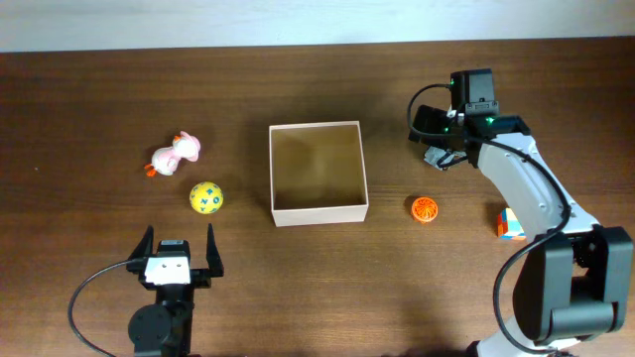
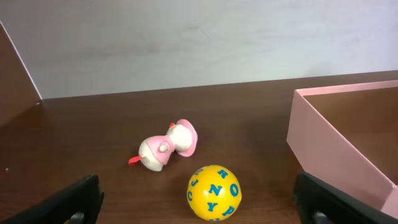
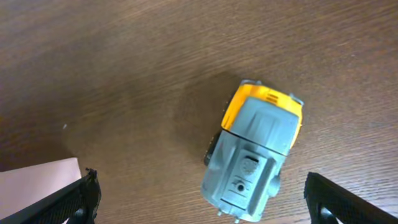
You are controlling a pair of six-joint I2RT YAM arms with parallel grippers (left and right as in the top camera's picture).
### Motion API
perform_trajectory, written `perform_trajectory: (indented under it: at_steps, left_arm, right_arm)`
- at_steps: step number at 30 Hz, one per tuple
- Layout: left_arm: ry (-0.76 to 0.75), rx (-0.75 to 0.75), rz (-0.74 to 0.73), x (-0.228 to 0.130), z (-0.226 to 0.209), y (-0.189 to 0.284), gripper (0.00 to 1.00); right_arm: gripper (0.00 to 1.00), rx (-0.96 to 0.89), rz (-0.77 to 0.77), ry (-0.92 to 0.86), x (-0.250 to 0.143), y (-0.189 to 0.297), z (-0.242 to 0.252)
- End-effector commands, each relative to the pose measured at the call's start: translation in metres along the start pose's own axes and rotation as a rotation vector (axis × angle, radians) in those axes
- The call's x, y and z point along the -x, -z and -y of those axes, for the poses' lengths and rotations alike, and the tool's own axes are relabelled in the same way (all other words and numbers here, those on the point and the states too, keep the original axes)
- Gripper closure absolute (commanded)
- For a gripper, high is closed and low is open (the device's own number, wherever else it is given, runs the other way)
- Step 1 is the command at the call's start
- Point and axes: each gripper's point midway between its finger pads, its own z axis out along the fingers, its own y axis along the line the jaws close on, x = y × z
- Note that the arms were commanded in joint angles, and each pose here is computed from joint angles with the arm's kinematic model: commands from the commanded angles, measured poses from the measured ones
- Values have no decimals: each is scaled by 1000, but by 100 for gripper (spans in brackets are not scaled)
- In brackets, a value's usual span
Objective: Pack container
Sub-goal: 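Lower the right gripper over the truck and close on it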
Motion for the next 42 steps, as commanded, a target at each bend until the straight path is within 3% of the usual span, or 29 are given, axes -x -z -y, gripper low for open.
perform_trajectory:
  at_steps: [1, 5, 11, 14, 32, 42]
  left_arm:
    - [-16, -3, 0, -1, 0, 0, 1]
    - [-16, -3, 0, -1, 0, 0, 1]
    - [-16, -3, 0, -1, 0, 0, 1]
    - [-16, -3, 0, -1, 0, 0, 1]
    - [-16, -3, 0, -1, 0, 0, 1]
    - [-16, -3, 0, -1, 0, 0, 1]
  right_arm:
    - [1, 17, 13, 3, 6, 5, -3]
    - [1, 14, 14, -19, 6, 5, -2]
    - [1, -148, 18, -352, -3, 6, 28]
    - [1, -180, 20, -434, -7, 4, 33]
    - [1, -214, -1, -422, -15, -41, 38]
    - [1, -250, 51, -415, -6, -43, 46]
